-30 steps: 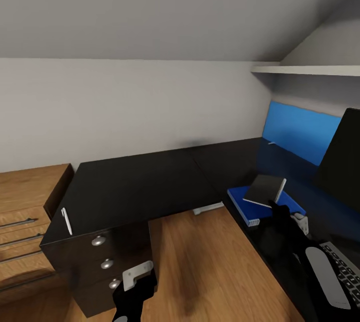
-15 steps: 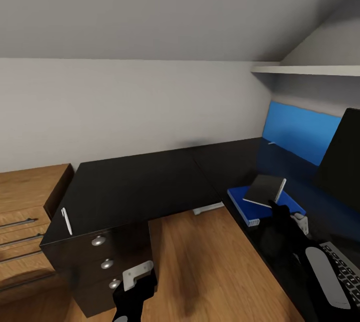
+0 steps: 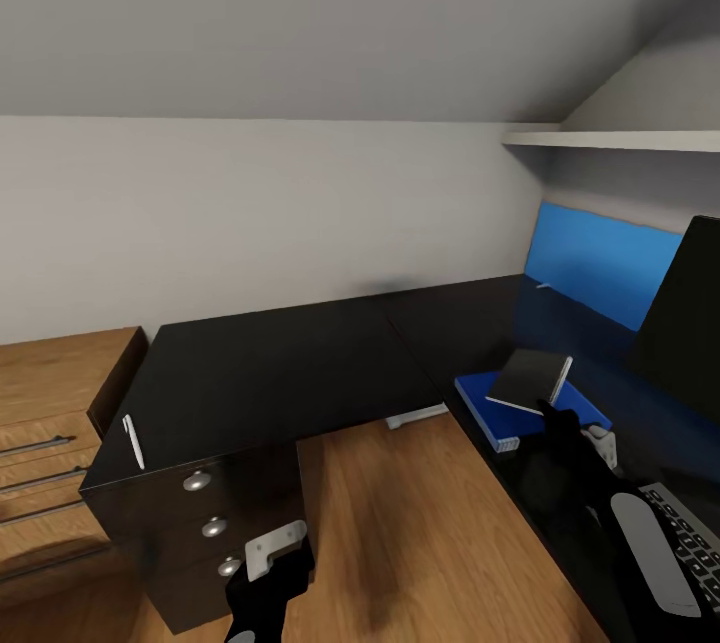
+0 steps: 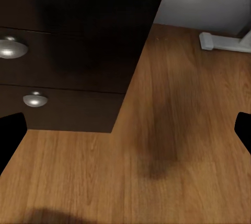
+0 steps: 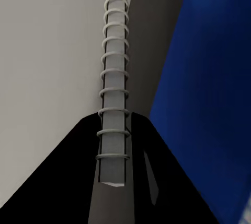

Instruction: In the bedroom, organize the workspace by keeping the computer under the desk, ensuring the monitor is on the desk, placing the keyboard on the desk next to the monitor, placing the mouse on the desk next to the keyboard, moving the folder from the swivel chair onto the desk next to the mouse, stacking the notebook on top of the folder with the pen on top of the notebook, and positioning the swivel chair next to the desk.

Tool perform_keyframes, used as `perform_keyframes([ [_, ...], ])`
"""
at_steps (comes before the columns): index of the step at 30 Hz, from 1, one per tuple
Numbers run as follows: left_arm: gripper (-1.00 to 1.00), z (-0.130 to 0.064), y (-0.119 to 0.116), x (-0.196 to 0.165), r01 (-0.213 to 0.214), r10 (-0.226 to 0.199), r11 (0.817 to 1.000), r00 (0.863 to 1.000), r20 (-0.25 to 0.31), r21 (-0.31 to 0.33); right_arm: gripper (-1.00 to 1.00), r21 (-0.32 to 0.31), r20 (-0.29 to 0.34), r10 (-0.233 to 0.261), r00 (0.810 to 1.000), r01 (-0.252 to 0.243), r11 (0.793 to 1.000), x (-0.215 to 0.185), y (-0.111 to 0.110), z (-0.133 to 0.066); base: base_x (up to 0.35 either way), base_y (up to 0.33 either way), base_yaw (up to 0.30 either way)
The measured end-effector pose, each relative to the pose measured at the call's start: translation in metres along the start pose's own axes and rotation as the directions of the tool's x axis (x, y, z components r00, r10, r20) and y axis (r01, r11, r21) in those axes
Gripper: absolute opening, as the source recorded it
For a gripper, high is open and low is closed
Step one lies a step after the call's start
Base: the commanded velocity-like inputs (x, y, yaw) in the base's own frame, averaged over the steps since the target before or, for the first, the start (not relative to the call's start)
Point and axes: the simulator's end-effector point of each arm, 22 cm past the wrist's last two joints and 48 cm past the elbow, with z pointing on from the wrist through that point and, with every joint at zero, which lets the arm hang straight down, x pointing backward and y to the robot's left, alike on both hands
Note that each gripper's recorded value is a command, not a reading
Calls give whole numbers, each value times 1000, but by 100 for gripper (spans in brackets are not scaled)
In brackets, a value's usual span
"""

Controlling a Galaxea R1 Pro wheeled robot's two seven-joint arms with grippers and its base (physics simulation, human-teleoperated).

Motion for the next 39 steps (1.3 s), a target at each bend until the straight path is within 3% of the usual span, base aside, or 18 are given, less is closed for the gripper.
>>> perform_keyframes([
  [1, 100, 0, 0, 0, 0, 0, 1000, 1000, 0, 0, 100, 0, 0, 0, 1000, 0, 1000, 0, 0, 0, 0, 0, 0],
  [23, 100, 0, 1, 0, 0, 0, 1000, 1000, -1, 0, 100, 1, 0, 0, 1000, 0, 1000, 0, 0, 0, 0, 0, 0],
  [39, 100, -10, -2, -14, 0, 0, 1000, 1000, -2, -1, 100, -1, 4, 0, 1000, 0, 1000, -7, 18, -1, 0, 0, 0],
])
